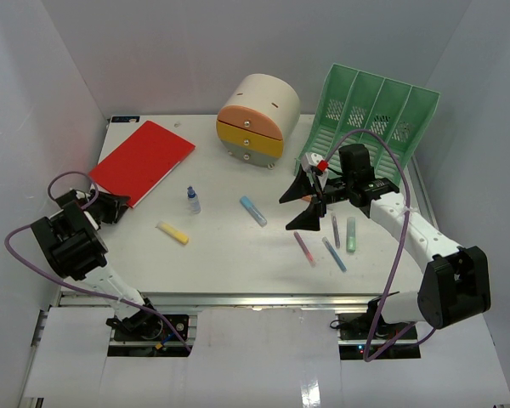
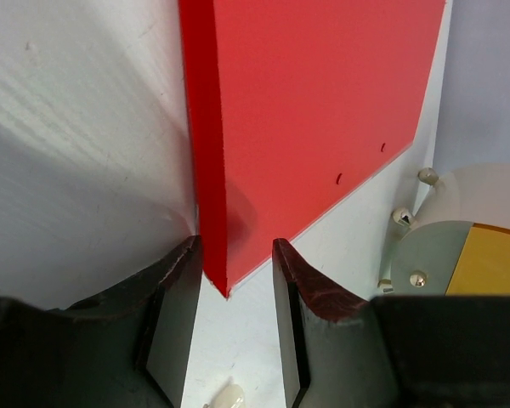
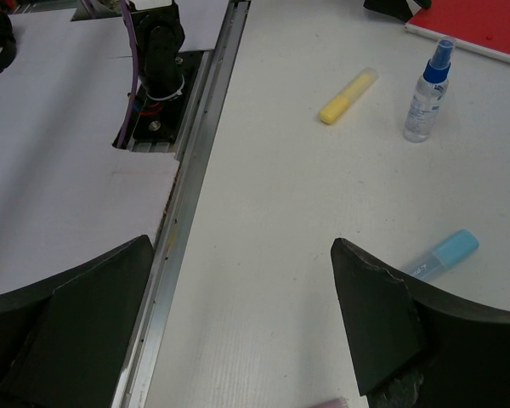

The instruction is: Organize the desk

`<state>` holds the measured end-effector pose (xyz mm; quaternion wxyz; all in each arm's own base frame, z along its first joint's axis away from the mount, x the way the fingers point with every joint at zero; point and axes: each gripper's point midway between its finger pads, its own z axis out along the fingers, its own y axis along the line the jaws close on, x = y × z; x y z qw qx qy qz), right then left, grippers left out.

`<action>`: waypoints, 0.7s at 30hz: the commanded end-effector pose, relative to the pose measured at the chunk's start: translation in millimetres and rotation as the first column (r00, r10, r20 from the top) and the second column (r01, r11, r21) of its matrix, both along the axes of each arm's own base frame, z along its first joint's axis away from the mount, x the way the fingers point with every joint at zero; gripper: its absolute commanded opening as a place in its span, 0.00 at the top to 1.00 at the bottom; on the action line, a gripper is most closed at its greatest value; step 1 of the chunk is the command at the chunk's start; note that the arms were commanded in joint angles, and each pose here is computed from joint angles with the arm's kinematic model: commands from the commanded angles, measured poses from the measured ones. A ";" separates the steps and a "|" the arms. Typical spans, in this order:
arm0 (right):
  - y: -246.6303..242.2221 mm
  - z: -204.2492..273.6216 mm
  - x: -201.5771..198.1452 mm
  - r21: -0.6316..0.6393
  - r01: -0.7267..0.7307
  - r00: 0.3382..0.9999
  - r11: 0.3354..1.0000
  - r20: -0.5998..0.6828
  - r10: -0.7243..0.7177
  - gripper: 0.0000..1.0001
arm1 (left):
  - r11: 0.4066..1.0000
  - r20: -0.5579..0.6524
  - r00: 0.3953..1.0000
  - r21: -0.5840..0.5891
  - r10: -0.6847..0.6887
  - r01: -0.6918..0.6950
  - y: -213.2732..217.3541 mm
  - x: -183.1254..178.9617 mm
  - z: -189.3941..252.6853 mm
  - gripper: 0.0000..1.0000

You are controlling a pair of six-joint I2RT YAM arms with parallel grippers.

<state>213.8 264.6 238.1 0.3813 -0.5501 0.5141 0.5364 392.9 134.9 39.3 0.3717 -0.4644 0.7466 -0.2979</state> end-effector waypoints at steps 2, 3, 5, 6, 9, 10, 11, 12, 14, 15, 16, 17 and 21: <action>-0.9 -3.0 -0.6 0.018 -0.017 1.000 1.000 -0.009 0.017 0.09 | 0.998 0.093 0.995 0.044 -0.040 0.036 6.6 16.2 17.8 0.52; -0.9 -3.2 -0.6 0.019 -0.017 1.000 1.000 -0.010 0.017 0.08 | 0.998 0.096 0.994 0.044 -0.044 0.040 6.4 16.8 17.3 0.53; -0.9 -3.9 -0.9 0.019 -0.019 1.000 1.000 -0.014 0.019 0.08 | 0.998 0.101 0.993 0.043 -0.054 0.050 6.0 18.1 16.2 0.53; -0.7 -4.1 -1.1 0.020 -0.020 1.000 1.000 -0.016 0.021 0.09 | 0.998 0.102 0.993 0.041 -0.058 0.054 5.6 18.7 15.1 0.53; -0.9 -4.4 -0.6 0.019 -0.019 1.000 1.000 -0.017 0.019 0.08 | 0.997 0.110 0.991 0.021 -0.076 0.074 3.6 21.0 11.3 0.56; -0.9 -4.4 -0.6 0.019 -0.019 1.000 1.000 -0.017 0.019 0.08 | 0.997 0.113 0.991 0.016 -0.078 0.077 3.6 22.0 10.3 0.57; -0.9 -4.4 -0.4 0.020 -0.018 1.000 1.000 -0.016 0.019 0.08 | 0.997 0.118 0.989 0.007 -0.083 0.083 2.3 22.7 9.1 0.58; -0.9 -4.5 0.0 0.019 -0.017 1.000 1.000 -0.015 0.018 0.08 | 0.996 0.127 0.988 -0.006 -0.091 0.093 0.1 23.4 8.3 0.59; -1.2 -5.3 0.2 0.018 -0.016 1.000 1.000 -0.018 0.016 0.08 | 0.995 0.138 0.986 -0.017 -0.091 0.094 -1.5 24.4 7.0 0.59; -1.2 -5.4 0.3 0.018 -0.016 1.000 1.000 -0.018 0.016 0.08 | 0.995 0.145 0.985 -0.022 -0.091 0.096 -1.9 25.0 7.4 0.59; -1.4 -5.6 0.9 0.018 -0.015 1.000 1.000 -0.018 0.015 0.08 | 0.995 0.155 0.983 -0.024 -0.094 0.099 -2.1 25.8 8.9 0.59; -1.3 -5.8 1.1 0.018 -0.014 1.000 1.000 -0.019 0.015 0.08 | 0.994 0.161 0.982 -0.027 -0.098 0.104 -2.8 26.7 9.1 0.60; -1.5 -7.7 2.0 0.016 -0.013 1.000 1.000 -0.024 0.013 0.09 | 0.992 0.176 0.979 -0.047 -0.108 0.118 -5.3 28.7 6.2 0.66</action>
